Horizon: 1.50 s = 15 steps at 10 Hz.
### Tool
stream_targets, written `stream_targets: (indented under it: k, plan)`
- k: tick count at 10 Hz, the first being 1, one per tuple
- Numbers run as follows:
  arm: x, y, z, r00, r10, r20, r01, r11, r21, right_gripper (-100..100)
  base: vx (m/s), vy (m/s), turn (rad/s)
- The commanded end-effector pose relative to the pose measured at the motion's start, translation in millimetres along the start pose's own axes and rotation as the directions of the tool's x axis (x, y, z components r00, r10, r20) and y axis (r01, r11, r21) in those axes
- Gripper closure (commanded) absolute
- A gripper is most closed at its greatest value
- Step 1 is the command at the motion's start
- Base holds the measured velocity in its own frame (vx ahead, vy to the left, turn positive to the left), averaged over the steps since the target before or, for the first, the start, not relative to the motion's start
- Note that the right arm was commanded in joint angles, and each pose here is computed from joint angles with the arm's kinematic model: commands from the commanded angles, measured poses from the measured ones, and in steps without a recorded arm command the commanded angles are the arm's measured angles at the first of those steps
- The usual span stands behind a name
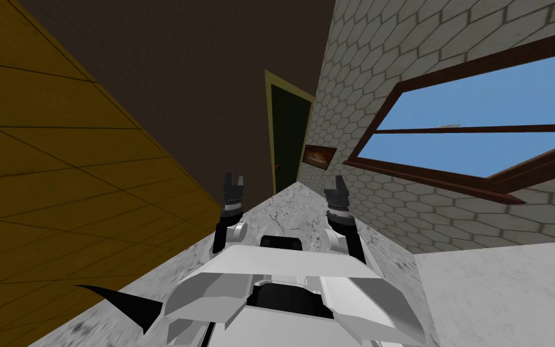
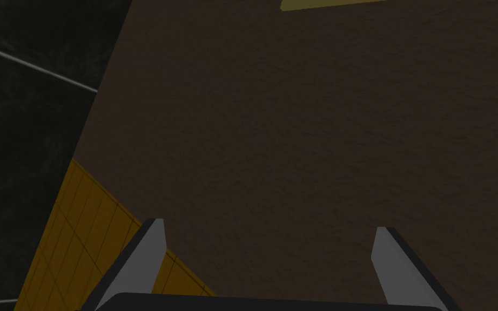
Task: Pull the door open
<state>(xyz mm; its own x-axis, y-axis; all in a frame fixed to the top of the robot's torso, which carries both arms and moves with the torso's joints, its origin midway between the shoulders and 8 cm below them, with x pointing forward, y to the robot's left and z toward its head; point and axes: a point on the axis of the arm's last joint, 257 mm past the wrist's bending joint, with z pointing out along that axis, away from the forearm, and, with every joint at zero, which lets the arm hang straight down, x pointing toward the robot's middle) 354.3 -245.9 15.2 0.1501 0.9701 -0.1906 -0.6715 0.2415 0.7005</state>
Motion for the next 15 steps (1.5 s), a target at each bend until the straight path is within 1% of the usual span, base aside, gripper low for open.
stream_targets:
  k: [1, 6, 7, 11, 15]
  plan:
    - [3.3, -10.7, -3.6, 1.0, -0.025, -0.01, 0.026, 1.0, 0.017, -100, 0.054, -0.007, 0.107]
    - [11.8, -40.3, -14.7, 0.994, -0.096, -0.041, 0.099, 0.993, 0.061, -100, 0.117, -0.003, 0.106]
    - [14.4, -50.0, -18.7, 0.991, -0.12, -0.053, 0.124, 0.989, 0.075, -100, 0.113, -0.003, 0.119]
    - [19.7, -71.2, -28.4, 0.982, -0.173, -0.08, 0.18, 0.978, 0.104, -100, 0.094, -0.008, 0.092]
    - [25.2, -95.1, -40.6, 0.966, -0.233, -0.114, 0.247, 0.96, 0.134, -100, 0.094, -0.016, 0.096]
